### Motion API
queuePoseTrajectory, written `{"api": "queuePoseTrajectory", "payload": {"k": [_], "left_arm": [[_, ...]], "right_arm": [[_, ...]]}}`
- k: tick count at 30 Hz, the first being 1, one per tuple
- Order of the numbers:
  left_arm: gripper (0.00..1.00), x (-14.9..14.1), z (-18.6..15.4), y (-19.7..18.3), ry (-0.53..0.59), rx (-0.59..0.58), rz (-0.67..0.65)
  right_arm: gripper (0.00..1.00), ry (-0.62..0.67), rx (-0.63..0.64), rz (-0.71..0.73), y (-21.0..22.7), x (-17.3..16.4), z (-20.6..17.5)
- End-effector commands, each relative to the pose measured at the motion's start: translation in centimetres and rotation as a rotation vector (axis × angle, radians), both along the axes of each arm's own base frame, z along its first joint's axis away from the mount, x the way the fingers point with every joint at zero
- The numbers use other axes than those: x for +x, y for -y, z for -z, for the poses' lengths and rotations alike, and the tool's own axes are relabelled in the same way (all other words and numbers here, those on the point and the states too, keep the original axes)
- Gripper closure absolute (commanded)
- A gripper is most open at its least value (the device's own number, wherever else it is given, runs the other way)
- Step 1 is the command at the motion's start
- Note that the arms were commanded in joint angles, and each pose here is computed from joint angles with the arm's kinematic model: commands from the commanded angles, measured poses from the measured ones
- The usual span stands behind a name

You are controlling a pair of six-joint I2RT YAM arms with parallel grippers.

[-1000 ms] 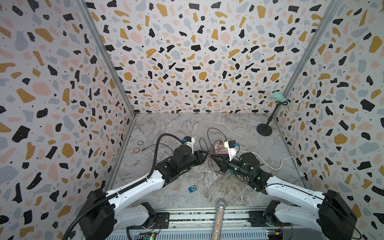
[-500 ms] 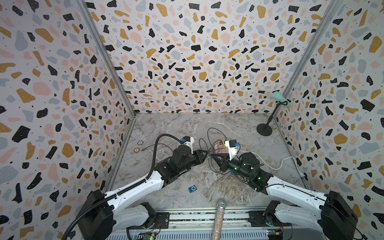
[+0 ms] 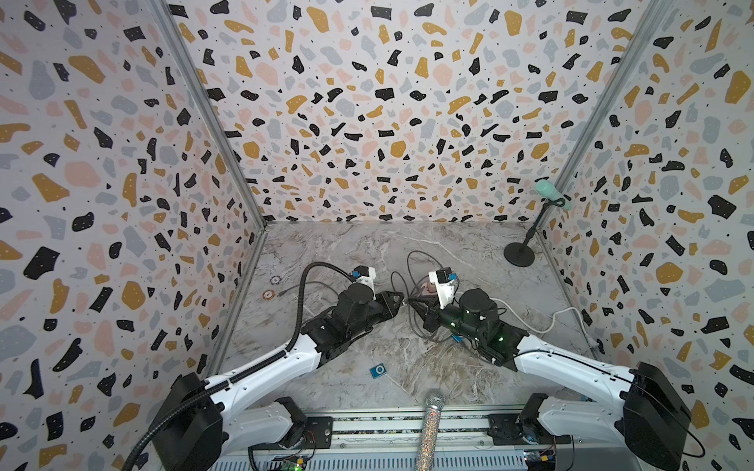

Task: Charge mp3
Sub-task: Insert the charging cable into the MP3 player.

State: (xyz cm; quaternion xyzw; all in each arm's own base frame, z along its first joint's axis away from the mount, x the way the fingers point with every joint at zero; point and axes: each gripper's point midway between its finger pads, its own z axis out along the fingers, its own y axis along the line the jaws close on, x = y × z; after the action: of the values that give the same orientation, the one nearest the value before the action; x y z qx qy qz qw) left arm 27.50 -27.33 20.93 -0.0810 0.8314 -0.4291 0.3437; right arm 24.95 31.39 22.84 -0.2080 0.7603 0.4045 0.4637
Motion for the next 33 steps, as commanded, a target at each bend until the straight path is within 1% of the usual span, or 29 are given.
{"api": "queuePoseTrajectory", "payload": {"k": [1, 4, 5, 8, 15, 19, 20, 22, 24, 27, 28, 30, 33], "left_arm": [[0.78, -1.3, -5.4, 2.0, 0.111, -0.151, 0.110], [0.79, -1.5, -5.8, 2.3, 0.121, -0.152, 0.132], [0.79, -1.5, -6.6, 2.5, 0.147, -0.172, 0.140], [0.79, -1.9, -7.4, 3.0, 0.167, -0.181, 0.173], [0.79, -2.0, -8.8, 3.5, 0.202, -0.202, 0.192], [0.79, -1.9, -9.2, 3.4, 0.213, -0.186, 0.189], [0.79, -1.8, -9.0, 3.3, 0.213, -0.170, 0.181], [0.79, -1.3, -7.4, 2.8, 0.182, -0.088, 0.151], [0.79, -0.6, -5.7, 1.9, 0.152, -0.005, 0.104], [0.79, 0.5, -3.5, 0.4, 0.137, 0.130, 0.033], [0.79, 0.8, -2.9, -0.1, 0.126, 0.175, 0.011], [0.79, 1.8, -1.9, -1.8, 0.115, 0.302, -0.045], [0.78, 3.2, -1.0, -4.5, 0.107, 0.489, -0.122]], "right_arm": [[1.00, -0.071, -0.181, -0.005, 0.6, -0.3, 4.7], [1.00, -0.084, -0.186, -0.018, 0.4, -0.5, 5.1], [1.00, -0.086, -0.186, -0.019, 0.4, -0.6, 5.2], [1.00, -0.090, -0.185, -0.038, 0.1, -0.8, 5.5], [1.00, -0.124, -0.199, -0.098, -1.0, -1.1, 7.0], [1.00, -0.142, -0.210, -0.111, -1.3, -1.2, 7.8], [0.97, -0.142, -0.208, -0.115, -1.3, -1.2, 7.8], [0.88, -0.134, -0.194, -0.127, -1.5, -1.4, 7.2], [0.77, -0.117, -0.178, -0.137, -1.6, -1.5, 6.3], [0.65, -0.095, -0.160, -0.152, -1.7, -1.8, 4.7], [0.62, -0.091, -0.157, -0.159, -1.7, -1.9, 4.3], [0.55, -0.086, -0.142, -0.183, -1.9, -2.2, 3.2], [0.51, -0.086, -0.122, -0.229, -2.2, -3.0, 1.9]]}}
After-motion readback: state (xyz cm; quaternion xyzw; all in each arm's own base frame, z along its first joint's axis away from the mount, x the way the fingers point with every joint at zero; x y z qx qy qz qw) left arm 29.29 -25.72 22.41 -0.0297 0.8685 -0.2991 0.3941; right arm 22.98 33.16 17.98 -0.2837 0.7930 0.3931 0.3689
